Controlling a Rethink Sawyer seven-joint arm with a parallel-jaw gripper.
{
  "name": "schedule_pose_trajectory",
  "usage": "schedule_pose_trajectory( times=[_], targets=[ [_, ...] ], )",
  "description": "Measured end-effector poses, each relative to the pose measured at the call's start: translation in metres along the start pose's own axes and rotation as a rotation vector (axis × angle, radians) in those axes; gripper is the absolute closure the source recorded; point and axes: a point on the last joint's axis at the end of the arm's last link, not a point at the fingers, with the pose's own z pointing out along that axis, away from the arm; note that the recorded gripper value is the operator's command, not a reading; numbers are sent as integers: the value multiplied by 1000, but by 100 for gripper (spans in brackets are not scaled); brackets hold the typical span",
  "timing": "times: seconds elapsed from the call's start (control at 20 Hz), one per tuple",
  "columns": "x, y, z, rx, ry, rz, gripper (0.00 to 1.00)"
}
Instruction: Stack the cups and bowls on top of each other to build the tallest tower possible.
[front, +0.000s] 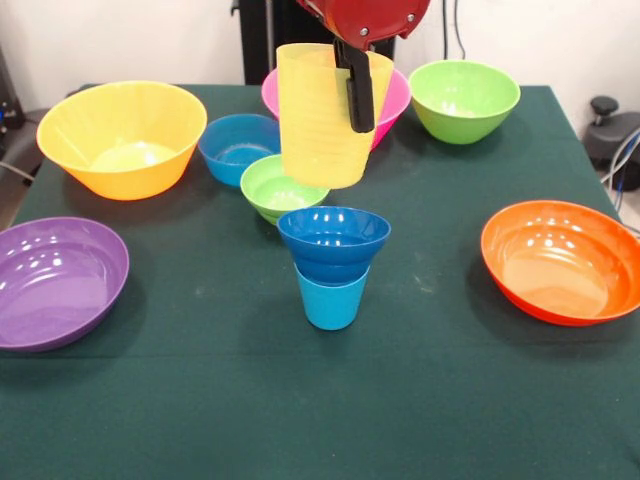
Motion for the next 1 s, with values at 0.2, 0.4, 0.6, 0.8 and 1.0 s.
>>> schedule_pose_trajectory(
  times=[0.2,0.4,0.6,0.8,1.0],
  targets=[
    [2,-8,2,6,3,8,100],
    [0,-15,3,7,2,20,100],
    [-1,-25,5,6,-3,32,100],
    [2,-31,6,5,-8,37,100],
    [5,-40,8,3,-16,44,100]
  ],
)
